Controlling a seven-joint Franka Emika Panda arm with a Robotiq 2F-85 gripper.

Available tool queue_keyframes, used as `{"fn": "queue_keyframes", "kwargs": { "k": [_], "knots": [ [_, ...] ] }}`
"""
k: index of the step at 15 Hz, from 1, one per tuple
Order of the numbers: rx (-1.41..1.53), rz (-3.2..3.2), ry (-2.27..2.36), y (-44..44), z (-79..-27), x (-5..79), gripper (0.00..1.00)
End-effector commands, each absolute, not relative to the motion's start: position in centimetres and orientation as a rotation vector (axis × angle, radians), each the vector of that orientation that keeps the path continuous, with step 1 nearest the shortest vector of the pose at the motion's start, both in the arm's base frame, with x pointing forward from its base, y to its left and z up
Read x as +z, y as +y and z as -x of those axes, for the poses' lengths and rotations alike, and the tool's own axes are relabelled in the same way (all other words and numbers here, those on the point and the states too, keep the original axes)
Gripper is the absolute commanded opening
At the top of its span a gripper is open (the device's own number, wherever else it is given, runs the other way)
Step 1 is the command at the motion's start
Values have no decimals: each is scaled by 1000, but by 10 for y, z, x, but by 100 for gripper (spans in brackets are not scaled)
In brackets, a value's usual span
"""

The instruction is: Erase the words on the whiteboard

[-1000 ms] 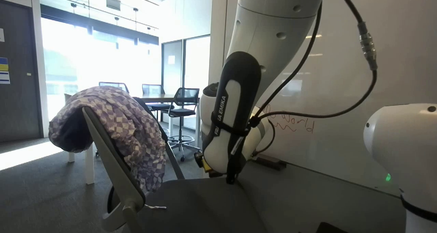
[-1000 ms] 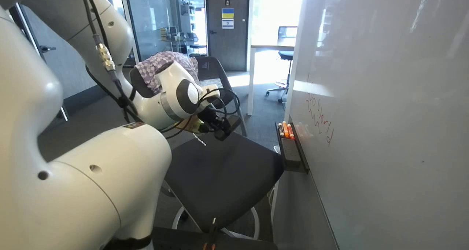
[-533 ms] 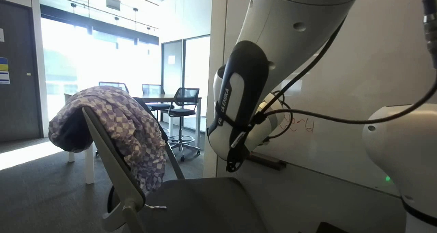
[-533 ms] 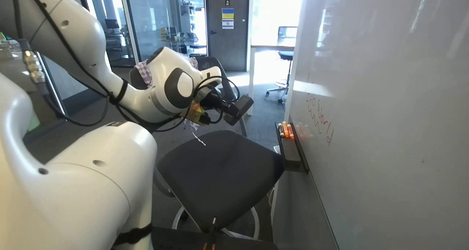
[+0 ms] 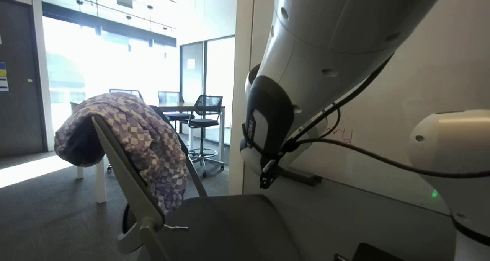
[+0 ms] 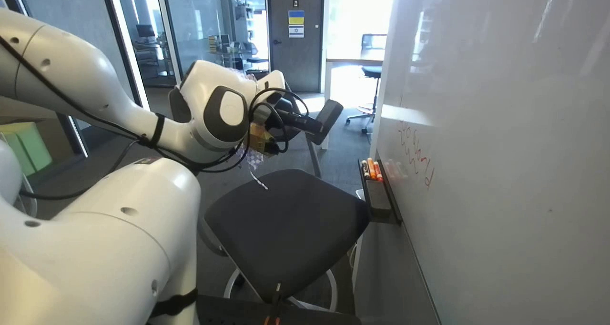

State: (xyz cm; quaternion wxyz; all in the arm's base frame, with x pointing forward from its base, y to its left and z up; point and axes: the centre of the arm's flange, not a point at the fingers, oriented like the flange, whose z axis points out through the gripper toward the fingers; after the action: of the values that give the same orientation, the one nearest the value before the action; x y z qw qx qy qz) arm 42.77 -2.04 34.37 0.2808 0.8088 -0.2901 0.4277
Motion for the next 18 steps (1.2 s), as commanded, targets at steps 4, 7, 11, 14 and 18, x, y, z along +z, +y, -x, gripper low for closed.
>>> {"fn": "queue_keyframes", "kwargs": {
  "k": [4,7,11,14,18],
  "knots": [
    [1219,-2009,-811,-59,-429,346,33],
    [1257,-1971,-772,-81,-437,347,33],
    [1298,-1874,-679,-113,-444,360,33],
    [1297,-1822,-671,-144,-444,370,33],
    [1365,-1738,-672,-168,-444,359,33]
  ]
}}
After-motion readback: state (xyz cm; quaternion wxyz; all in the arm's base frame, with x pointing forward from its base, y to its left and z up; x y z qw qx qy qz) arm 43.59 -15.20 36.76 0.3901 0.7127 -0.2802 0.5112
